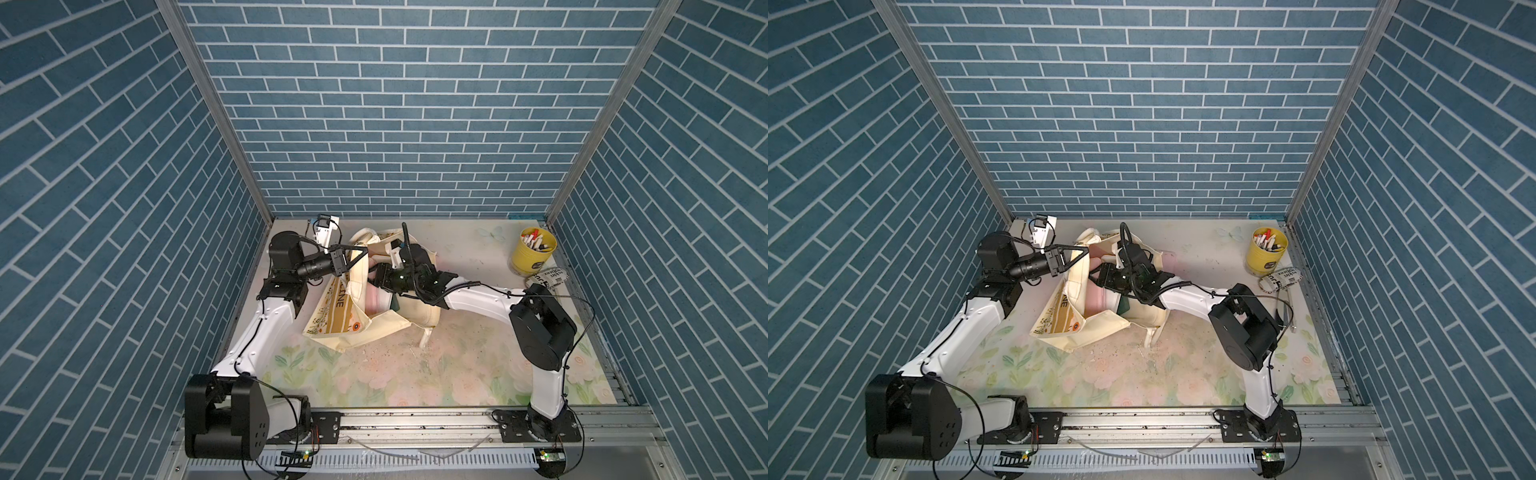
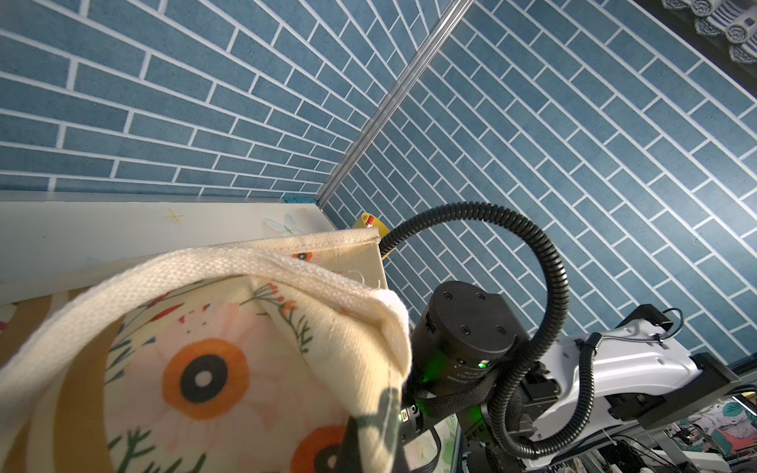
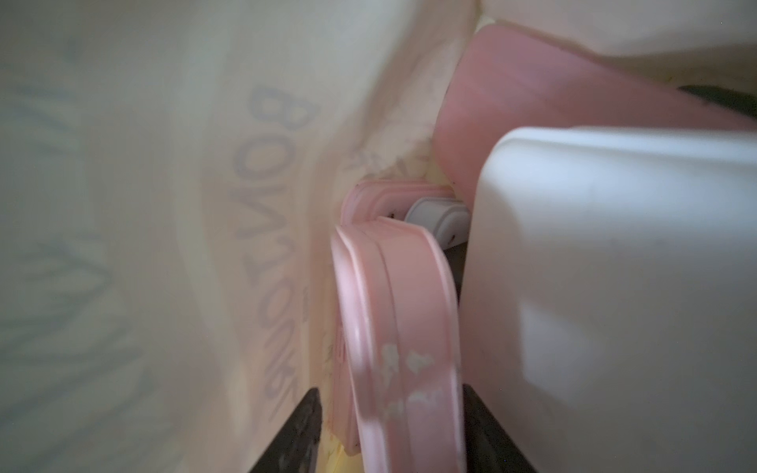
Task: Take out the pencil case from the canvas bag
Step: Pick up the pencil case from the canvas bag.
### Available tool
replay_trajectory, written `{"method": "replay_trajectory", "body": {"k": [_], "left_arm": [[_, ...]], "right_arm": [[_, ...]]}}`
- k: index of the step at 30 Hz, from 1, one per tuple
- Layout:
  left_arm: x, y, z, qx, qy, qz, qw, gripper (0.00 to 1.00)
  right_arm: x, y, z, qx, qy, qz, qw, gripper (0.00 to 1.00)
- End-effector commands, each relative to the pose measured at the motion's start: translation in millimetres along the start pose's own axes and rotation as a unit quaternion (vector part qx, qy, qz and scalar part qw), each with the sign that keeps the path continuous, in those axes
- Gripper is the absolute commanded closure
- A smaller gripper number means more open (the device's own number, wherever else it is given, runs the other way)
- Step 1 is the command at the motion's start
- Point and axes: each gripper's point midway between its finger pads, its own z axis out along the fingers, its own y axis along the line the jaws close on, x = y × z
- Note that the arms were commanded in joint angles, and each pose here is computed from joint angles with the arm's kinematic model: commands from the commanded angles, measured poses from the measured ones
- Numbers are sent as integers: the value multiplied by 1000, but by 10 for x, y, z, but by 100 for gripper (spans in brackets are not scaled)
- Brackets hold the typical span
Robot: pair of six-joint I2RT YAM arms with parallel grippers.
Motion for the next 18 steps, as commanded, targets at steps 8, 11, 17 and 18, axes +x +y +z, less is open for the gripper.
{"method": "replay_trajectory", "body": {"k": [8,11,17,18], "left_arm": [[-44,-292,9,59,6,46,997,100],[-54,-286,14,58,5,46,997,100],[-70,-280,16,56,4,47,997,100],[-74,-275,17,54,3,46,997,100]], "right_arm": [[-30,130,75,-35,12,18,999,54],[-38,169,50,-40,10,13,999,59],[-77,191,-34,-33,-3,0,999,65],[-80,204,-54,-31,-5,-5,999,66]]}}
